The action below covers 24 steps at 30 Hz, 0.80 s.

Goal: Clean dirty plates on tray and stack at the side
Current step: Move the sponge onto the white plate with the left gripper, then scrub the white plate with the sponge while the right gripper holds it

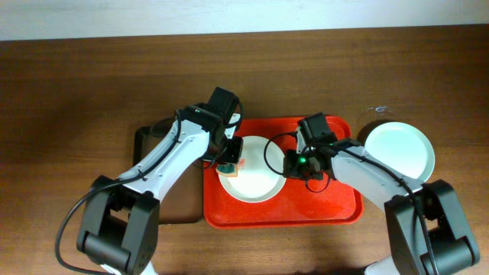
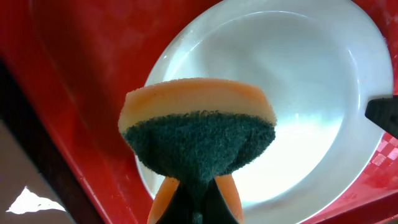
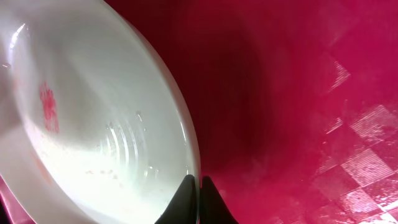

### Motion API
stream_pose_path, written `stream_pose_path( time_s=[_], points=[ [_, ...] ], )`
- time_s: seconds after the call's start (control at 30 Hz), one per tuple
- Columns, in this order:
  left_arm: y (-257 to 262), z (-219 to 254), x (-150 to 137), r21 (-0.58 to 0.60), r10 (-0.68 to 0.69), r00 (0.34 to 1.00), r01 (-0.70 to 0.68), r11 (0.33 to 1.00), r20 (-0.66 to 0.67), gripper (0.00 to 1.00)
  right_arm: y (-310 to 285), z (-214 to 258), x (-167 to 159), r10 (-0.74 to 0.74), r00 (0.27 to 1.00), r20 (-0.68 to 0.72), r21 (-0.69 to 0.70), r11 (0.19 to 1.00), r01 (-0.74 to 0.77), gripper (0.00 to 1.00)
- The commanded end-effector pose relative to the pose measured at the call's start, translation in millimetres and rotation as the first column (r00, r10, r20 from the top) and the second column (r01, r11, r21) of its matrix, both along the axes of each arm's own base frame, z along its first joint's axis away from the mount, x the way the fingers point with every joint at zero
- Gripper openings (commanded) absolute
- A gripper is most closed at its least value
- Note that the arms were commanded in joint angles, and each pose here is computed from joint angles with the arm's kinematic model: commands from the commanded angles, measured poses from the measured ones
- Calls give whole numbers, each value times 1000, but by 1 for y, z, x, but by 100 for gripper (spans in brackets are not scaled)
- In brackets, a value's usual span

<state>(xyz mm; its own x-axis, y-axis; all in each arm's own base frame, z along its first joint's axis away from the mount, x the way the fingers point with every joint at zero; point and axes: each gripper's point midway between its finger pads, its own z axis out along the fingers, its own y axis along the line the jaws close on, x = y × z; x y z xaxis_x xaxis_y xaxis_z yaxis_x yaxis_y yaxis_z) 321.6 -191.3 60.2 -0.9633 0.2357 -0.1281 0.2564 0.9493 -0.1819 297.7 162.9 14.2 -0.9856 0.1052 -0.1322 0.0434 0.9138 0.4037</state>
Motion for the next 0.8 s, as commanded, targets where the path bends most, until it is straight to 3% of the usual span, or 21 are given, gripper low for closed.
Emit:
stream_pose_path(
  time_s=[0.0, 0.07, 0.1, 0.13, 0.77],
  points=[
    [-8, -2, 1, -13, -4, 1000, 4, 1000, -8, 0, 12, -2, -8, 43, 999, -5, 2, 999, -43, 19],
    [-9, -2, 4, -19, -4, 1000, 4, 1000, 3, 0, 13, -2, -7, 44, 999, -2, 2, 999, -44, 24],
    [-10, -2, 4, -21, -3, 1000, 4, 1000, 6, 0, 11, -3, -5, 26, 1000, -1, -6, 1000, -26, 20],
    [-10, -1, 5, -22, -3, 1000, 4, 1000, 9, 0, 10, -3, -4, 16, 1000, 2, -10, 1000, -16, 4],
    [2, -43, 3, 66, 13, 999, -10, 998, -40, 0, 20, -2, -8, 32, 999, 3, -5, 999, -32, 4]
  ],
)
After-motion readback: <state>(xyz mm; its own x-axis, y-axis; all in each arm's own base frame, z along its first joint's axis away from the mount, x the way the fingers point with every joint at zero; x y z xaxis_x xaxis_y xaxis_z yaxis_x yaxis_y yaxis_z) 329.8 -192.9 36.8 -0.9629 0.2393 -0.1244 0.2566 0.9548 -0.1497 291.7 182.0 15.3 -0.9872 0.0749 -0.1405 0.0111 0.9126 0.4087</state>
